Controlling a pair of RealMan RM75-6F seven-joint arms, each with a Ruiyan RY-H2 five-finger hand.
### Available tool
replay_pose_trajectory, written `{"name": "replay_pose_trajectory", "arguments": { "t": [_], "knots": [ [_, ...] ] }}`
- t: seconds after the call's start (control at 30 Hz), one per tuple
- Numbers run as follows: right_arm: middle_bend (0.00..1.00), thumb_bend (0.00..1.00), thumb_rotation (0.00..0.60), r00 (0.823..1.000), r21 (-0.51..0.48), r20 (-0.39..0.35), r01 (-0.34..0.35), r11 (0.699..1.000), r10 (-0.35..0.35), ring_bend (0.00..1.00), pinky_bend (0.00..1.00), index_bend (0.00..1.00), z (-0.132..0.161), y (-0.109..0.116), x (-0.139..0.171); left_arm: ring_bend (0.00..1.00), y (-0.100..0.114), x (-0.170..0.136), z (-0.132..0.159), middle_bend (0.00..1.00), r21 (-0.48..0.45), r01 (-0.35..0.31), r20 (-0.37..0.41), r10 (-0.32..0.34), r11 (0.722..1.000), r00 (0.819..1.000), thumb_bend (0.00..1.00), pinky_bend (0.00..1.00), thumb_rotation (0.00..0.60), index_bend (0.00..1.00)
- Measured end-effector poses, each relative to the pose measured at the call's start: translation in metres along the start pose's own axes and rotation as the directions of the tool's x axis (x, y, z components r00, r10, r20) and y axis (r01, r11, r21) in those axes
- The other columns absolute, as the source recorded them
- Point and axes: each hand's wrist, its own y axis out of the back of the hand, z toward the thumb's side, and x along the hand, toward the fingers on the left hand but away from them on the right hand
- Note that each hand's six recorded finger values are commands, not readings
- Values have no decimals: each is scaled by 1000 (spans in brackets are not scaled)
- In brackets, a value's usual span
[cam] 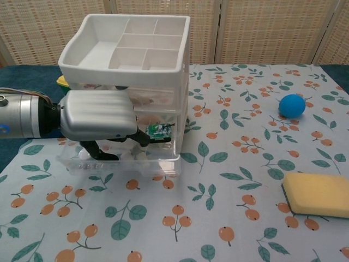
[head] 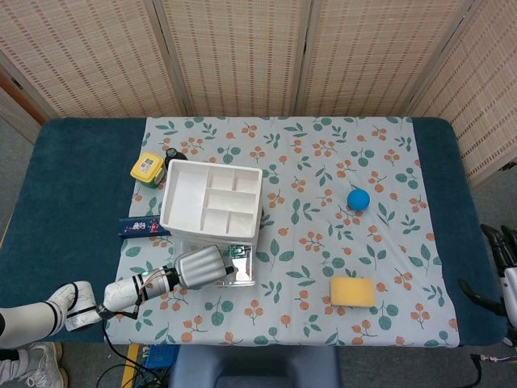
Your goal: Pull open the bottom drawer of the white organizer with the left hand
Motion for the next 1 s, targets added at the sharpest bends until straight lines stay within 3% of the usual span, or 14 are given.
{"name": "replay_pose_trajectory", "arguments": {
  "t": [0.43,1.0],
  "knots": [
    [101,246,600,1000,-1,2,5,1000,-5,0,0,0,-1,1,1,1000,-2,1,2,1000,-1,19,5,-19,1000,1000,233,1000,600,515],
    [101,246,600,1000,-4,7,15,1000,-15,0,0,0,-3,2,2,1000,-1,6,2,1000,-19,-4,1,4,1000,1000,234,1000,600,596]
  ]
}}
